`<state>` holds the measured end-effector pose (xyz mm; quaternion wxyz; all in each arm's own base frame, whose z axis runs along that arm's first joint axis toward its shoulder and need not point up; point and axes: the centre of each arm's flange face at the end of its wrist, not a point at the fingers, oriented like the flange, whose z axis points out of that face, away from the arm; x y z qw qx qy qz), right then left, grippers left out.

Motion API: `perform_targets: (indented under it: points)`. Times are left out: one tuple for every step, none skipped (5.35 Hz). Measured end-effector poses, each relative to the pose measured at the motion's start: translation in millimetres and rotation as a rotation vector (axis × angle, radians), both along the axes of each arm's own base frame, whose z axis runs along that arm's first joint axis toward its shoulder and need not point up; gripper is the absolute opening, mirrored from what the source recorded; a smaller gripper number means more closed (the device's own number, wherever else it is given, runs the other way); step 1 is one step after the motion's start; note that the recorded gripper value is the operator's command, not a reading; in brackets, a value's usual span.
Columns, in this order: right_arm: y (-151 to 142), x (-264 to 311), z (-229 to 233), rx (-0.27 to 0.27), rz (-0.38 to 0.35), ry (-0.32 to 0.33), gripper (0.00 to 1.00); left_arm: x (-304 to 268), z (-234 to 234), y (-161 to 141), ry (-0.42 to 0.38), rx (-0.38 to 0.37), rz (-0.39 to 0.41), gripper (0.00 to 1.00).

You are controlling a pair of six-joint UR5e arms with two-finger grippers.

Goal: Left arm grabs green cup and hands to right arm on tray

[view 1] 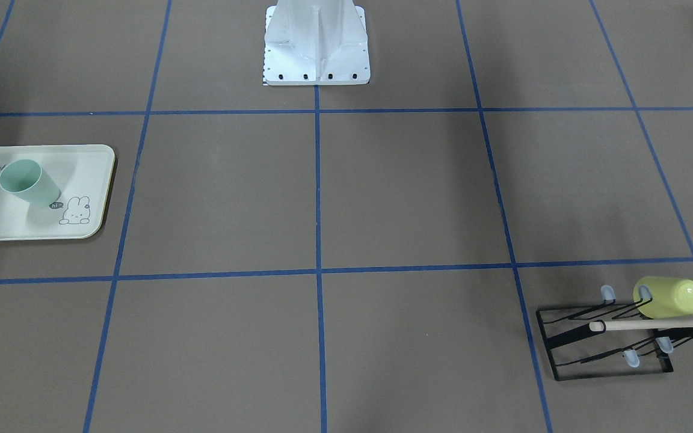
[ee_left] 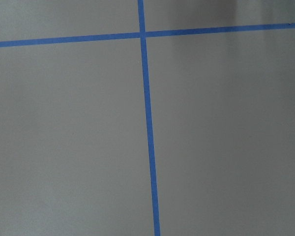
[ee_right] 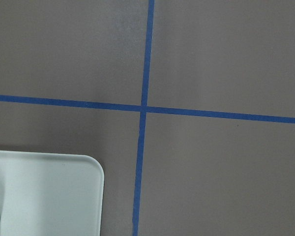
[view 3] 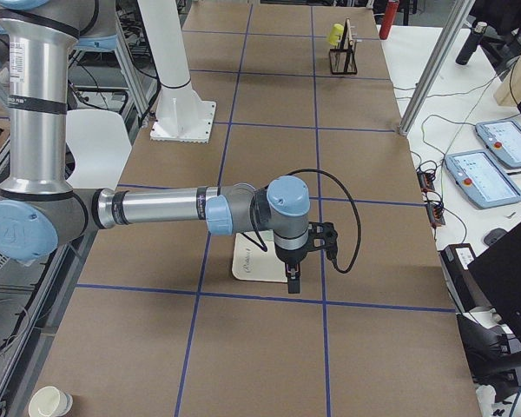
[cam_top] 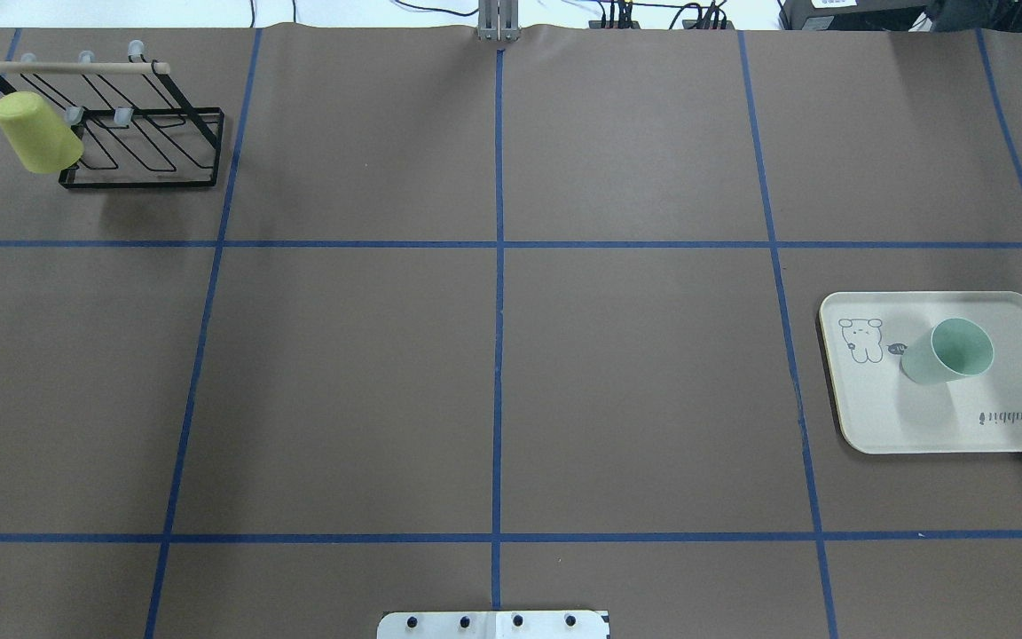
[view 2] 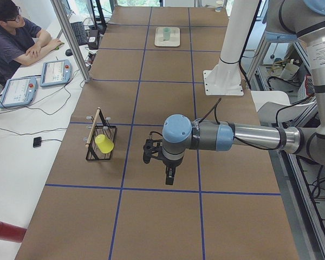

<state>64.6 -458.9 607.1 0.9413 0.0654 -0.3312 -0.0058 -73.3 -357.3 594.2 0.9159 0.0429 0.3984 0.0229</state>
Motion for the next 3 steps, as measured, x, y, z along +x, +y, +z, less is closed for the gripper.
perform_targets:
  points:
    - [0.0,-0.6,0.1,-0.001,-0.001,0.0,1.0,0.0,0.3,0.0,0.0,0.0,0.0,1.0]
    - [-0.1,-1.6,0.5,-0.002,-0.003,0.0,1.0,0.0,0.4,0.0,-0.001,-0.001,0.0,1.0]
    - [-0.2,-2.7,1.4,-0.005,-0.005,0.0,1.0,-0.1,0.8,0.0,-0.001,-0.001,0.0,1.0]
